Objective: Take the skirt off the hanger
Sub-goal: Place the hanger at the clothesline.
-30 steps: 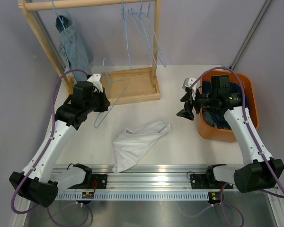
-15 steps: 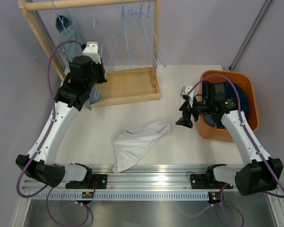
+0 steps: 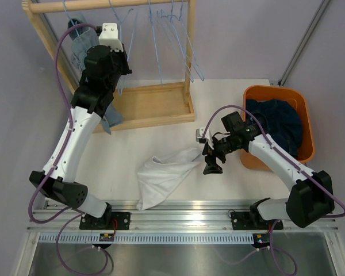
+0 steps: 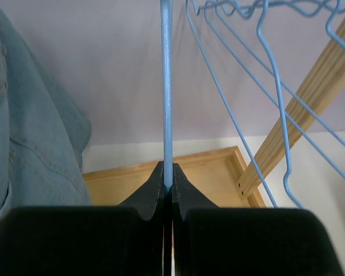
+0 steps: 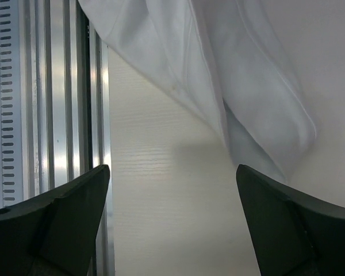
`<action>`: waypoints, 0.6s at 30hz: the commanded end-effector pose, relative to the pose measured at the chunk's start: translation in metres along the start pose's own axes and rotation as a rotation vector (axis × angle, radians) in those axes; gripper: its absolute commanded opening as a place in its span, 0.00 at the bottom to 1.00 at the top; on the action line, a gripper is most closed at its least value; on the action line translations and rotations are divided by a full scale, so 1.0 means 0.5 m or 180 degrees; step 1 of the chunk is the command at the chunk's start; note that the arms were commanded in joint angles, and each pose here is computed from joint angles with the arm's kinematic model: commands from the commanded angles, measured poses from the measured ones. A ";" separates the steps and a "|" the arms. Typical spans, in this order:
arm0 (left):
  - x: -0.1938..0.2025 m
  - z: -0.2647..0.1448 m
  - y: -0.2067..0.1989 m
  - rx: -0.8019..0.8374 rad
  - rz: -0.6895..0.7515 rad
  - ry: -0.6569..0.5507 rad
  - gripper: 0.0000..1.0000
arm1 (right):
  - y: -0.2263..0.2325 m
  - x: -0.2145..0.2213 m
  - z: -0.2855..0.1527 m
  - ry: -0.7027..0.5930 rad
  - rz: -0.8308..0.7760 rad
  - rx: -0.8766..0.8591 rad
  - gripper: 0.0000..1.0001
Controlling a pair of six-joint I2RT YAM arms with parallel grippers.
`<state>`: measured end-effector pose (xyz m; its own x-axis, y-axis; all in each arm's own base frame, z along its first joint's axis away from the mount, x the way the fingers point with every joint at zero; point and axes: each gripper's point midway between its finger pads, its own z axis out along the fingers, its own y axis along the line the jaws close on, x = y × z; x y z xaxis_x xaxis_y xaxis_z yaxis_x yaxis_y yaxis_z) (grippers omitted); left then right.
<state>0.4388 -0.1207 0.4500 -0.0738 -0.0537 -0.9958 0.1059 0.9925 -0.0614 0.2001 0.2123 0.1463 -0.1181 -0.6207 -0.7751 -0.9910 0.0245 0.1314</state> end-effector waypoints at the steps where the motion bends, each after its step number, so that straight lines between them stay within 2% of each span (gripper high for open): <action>1: -0.075 0.037 0.006 -0.0107 -0.0049 -0.0378 0.00 | -0.033 -0.036 0.007 -0.0009 -0.0244 0.0182 0.99; 6: -0.045 0.090 -0.002 -0.0127 -0.0075 -0.0272 0.00 | -0.063 -0.086 0.022 -0.0114 -0.0446 0.0446 1.00; 14: 0.004 0.138 0.016 -0.0172 -0.0151 -0.0121 0.00 | -0.125 -0.139 0.049 -0.0243 -0.0283 0.1067 1.00; 18: 0.017 0.142 0.008 -0.0107 -0.0175 -0.0073 0.07 | -0.150 -0.164 0.065 -0.0388 -0.0181 0.1359 0.99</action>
<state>0.5082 -0.1222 0.4007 -0.1561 -0.0576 -0.9861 0.0496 0.9966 -0.0661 0.2542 0.2716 0.1619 -0.0378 -0.5991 -0.7998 -0.9754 0.1962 -0.1009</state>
